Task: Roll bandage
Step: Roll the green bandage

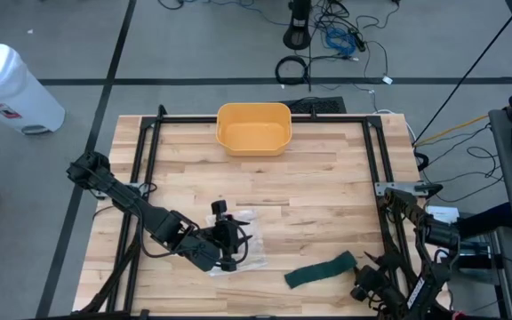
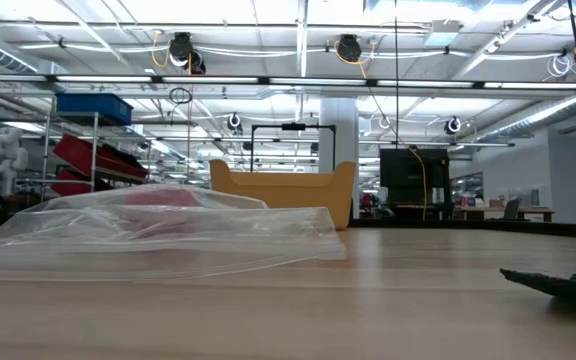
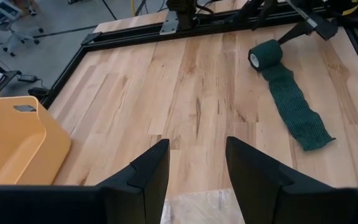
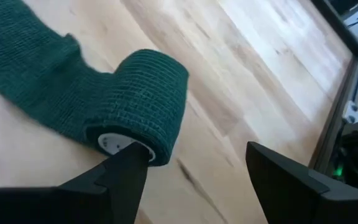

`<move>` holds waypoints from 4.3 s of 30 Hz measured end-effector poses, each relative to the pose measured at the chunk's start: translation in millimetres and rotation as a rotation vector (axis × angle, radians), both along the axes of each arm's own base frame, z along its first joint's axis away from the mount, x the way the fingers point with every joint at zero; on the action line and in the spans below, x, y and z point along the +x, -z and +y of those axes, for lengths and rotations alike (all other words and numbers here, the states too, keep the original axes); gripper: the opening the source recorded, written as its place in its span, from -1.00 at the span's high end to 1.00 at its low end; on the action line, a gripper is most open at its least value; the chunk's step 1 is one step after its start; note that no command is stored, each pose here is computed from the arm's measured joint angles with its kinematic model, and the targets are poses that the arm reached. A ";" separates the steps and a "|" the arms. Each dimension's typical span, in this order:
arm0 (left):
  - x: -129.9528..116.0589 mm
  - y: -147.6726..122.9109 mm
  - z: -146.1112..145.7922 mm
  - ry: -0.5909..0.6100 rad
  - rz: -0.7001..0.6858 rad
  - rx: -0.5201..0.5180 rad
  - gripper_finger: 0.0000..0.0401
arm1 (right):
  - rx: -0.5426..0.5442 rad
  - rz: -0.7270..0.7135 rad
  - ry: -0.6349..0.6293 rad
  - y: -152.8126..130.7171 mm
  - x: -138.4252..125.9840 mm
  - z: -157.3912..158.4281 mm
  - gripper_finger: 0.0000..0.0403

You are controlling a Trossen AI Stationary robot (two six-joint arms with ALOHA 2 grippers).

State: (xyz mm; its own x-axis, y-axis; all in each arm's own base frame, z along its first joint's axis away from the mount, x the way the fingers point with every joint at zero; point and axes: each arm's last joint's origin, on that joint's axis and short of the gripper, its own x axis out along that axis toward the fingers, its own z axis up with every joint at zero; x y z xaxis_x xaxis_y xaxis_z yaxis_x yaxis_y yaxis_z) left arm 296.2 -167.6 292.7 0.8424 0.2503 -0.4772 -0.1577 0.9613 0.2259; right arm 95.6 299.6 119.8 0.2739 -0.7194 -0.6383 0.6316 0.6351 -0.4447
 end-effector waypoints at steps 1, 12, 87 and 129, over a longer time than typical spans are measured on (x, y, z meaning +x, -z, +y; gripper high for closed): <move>0.0 0.0 0.0 0.000 0.000 0.000 0.18 | -0.010 0.003 -0.002 0.5 -0.3 -1.3 -0.26; 0.0 0.0 0.0 -0.001 -0.001 -0.001 0.18 | -0.061 0.011 -0.016 4.0 4.9 -10.2 -0.25; 0.1 -0.1 0.1 -0.004 -0.002 -0.006 0.18 | -0.063 0.029 -0.088 -10.1 28.2 -3.3 0.50; 0.1 -0.1 0.0 -0.004 -0.003 -0.007 0.18 | -0.054 0.024 -0.109 -8.7 29.7 -2.2 0.68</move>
